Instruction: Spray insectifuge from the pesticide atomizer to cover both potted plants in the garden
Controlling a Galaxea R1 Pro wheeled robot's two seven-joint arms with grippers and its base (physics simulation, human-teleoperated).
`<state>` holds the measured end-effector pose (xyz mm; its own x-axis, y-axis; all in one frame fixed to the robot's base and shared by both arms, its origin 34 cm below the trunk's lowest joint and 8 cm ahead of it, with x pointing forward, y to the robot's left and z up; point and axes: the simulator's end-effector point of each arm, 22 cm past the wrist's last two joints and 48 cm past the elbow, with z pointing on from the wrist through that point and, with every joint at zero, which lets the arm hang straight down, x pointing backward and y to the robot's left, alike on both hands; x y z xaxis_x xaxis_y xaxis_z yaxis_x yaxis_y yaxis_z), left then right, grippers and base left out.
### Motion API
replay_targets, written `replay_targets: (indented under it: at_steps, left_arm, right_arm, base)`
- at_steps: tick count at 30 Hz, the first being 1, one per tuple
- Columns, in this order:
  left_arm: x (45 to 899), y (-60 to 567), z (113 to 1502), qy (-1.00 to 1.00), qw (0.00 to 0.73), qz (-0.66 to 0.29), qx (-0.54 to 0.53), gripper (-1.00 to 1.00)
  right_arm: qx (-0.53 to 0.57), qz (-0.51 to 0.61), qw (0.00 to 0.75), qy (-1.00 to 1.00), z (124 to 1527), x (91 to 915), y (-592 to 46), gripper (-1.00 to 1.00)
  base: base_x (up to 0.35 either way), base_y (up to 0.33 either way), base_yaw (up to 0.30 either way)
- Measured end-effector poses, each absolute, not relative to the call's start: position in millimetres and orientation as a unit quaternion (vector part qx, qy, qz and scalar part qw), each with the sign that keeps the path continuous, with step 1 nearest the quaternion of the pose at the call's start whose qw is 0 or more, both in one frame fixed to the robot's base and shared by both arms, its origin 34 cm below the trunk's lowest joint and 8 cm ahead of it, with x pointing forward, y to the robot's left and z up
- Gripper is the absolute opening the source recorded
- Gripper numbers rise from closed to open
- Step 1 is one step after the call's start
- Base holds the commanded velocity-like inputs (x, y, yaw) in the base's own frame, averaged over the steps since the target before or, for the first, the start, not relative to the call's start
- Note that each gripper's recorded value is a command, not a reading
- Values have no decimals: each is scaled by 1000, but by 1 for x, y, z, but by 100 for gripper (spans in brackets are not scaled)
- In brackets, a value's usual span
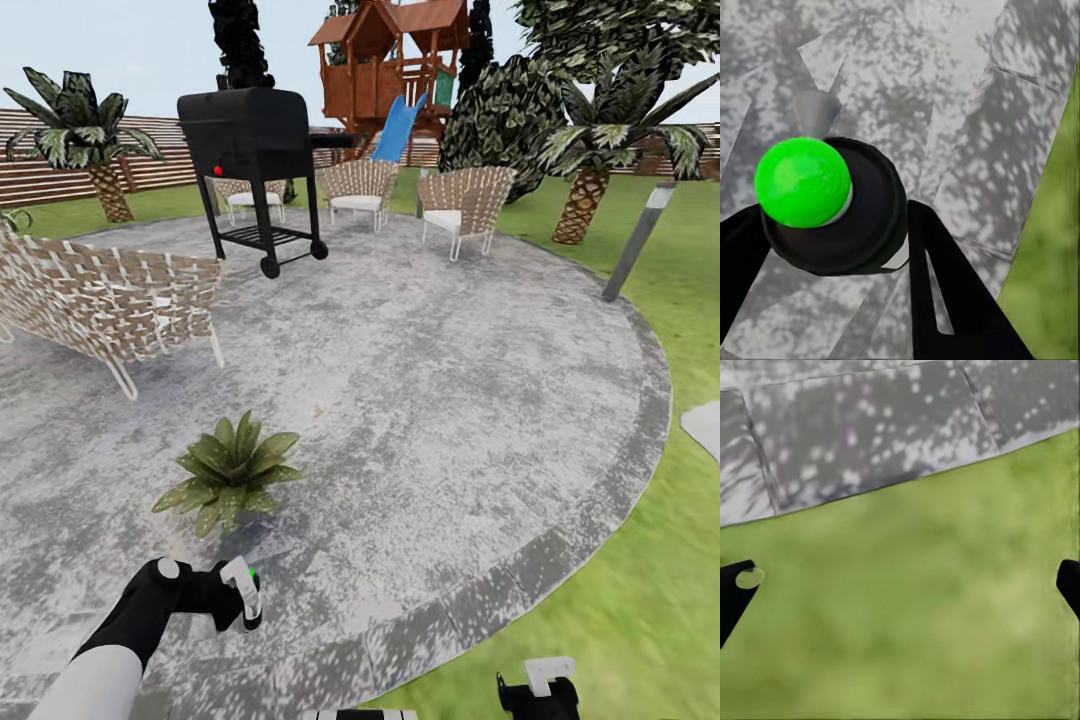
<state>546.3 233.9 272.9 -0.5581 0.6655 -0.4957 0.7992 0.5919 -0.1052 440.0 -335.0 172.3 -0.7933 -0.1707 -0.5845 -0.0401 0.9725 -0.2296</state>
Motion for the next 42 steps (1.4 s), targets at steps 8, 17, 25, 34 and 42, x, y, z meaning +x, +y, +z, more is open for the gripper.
replay_targets:
  at_steps: [8,17,25,34,42]
  left_arm:
    - [549,231,277,867,212,-161,422,-100]
    - [552,226,282,865,221,-164,420,-100]
    - [554,212,286,859,225,-176,425,-100]
    - [560,199,291,854,226,-186,430,-100]
    - [532,176,287,821,169,-223,498,-100]
  right_arm:
    - [-56,-103,320,940,175,443,-335,100]
    - [-55,-105,324,939,178,446,-337,100]
    - [-64,-125,366,920,204,484,-368,100]
    - [-258,16,474,842,282,587,-266,100]
    - [-372,76,457,804,279,569,-183,100]
  base:
    - [212,-263,-200]
    - [116,-107,-192]
    - [1,0,-96]
    - [0,0,-2]
    - [0,0,-13]
